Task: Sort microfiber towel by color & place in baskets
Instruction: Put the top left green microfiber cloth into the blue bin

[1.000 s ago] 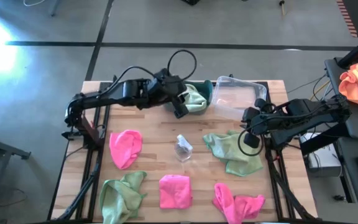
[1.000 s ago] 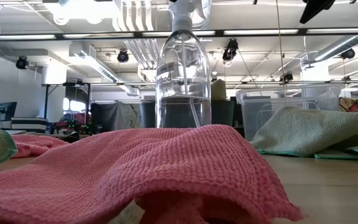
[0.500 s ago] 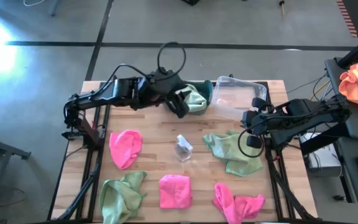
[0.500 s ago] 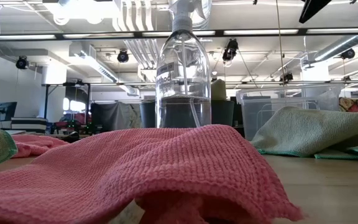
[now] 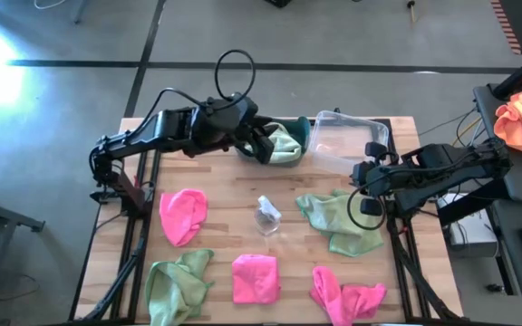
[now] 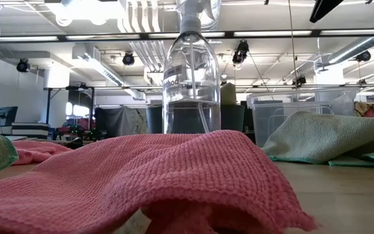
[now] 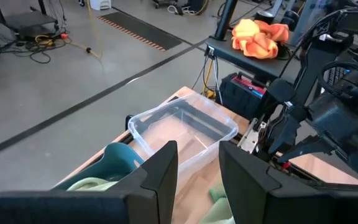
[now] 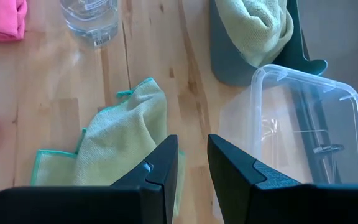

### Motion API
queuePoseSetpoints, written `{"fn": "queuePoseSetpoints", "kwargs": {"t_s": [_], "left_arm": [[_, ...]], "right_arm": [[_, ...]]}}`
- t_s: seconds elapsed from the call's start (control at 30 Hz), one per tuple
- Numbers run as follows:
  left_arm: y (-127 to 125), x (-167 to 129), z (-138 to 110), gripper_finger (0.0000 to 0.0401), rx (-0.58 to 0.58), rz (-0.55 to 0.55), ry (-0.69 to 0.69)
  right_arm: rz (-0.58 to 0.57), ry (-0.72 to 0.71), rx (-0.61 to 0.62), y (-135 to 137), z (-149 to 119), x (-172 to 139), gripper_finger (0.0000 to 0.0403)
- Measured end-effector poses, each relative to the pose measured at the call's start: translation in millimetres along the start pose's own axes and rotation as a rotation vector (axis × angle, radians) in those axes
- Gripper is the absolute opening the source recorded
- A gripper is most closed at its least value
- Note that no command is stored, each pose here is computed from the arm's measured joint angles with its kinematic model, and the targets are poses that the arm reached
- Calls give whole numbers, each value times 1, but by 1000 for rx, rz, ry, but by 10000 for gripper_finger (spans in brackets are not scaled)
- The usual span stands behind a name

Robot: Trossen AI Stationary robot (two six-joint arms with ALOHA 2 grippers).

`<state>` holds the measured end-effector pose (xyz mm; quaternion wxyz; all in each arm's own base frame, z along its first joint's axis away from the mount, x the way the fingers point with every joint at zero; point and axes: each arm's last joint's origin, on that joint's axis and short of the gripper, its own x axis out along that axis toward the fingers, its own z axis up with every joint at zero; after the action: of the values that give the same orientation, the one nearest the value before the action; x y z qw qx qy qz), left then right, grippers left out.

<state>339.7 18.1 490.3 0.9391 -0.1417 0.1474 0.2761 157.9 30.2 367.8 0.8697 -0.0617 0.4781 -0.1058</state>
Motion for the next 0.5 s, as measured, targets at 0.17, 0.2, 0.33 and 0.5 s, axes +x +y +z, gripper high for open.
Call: {"fn": "queuePoseSetpoints", "kwargs": {"t_s": [0.17, 0.2, 0.33, 0.5], "left_arm": [[0, 0, -5, 103, 74, -52, 63], [0, 0, -7, 103, 94, -68, 89], [3, -2, -22, 103, 170, -137, 274], [16, -12, -49, 103, 281, -166, 620]], "right_arm": [[0, -2, 25, 0, 0, 0, 82], [0, -2, 43, 0, 0, 0, 82], [1, -4, 116, 0, 0, 0, 82], [6, -16, 223, 1, 2, 1, 82]]}}
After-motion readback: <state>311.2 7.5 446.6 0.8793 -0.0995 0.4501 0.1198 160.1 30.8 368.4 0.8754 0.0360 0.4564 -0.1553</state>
